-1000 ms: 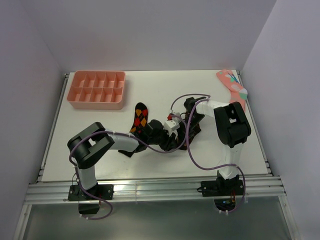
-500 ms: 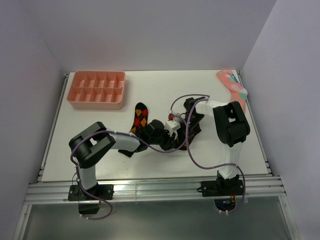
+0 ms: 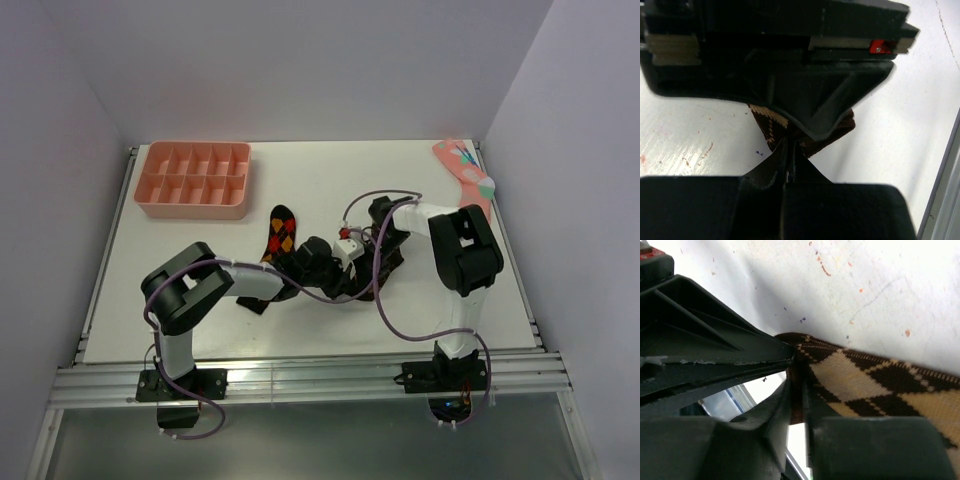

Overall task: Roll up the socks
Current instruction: Roll the sock at the center of the board.

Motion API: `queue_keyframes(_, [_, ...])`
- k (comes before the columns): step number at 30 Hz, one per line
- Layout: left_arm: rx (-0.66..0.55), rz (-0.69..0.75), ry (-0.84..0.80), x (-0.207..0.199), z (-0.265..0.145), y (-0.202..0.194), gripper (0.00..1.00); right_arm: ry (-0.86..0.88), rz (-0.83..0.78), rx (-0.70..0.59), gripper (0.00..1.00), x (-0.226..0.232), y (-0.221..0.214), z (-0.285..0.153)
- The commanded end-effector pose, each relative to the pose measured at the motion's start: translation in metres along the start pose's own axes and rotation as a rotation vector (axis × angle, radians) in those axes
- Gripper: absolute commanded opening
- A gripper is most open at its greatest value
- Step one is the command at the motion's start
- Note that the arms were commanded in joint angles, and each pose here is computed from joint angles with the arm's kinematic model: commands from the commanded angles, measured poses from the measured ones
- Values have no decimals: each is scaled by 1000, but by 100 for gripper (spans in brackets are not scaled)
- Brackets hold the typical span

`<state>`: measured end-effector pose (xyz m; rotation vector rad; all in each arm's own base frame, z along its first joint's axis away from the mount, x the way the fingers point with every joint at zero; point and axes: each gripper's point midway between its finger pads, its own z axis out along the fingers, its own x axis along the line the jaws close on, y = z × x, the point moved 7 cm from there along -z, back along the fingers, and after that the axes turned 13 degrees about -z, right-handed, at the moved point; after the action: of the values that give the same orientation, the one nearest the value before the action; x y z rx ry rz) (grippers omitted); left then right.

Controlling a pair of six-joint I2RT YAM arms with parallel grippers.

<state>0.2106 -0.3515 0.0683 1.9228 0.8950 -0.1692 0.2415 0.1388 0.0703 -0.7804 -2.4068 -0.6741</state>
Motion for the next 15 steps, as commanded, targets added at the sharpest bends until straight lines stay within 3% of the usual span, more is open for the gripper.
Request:
queue_keyframes(1, [3, 12, -24, -9, 3, 11, 0, -119, -64, -75, 29, -1, 8, -15])
queue_keyframes(6, [43, -6, 14, -10, 1, 14, 0, -215, -89, -158, 42, 0, 13, -30])
queue_keyframes(15, [141, -54, 64, -13, 0, 19, 0, -329, -113, -281, 44, -7, 5, -60])
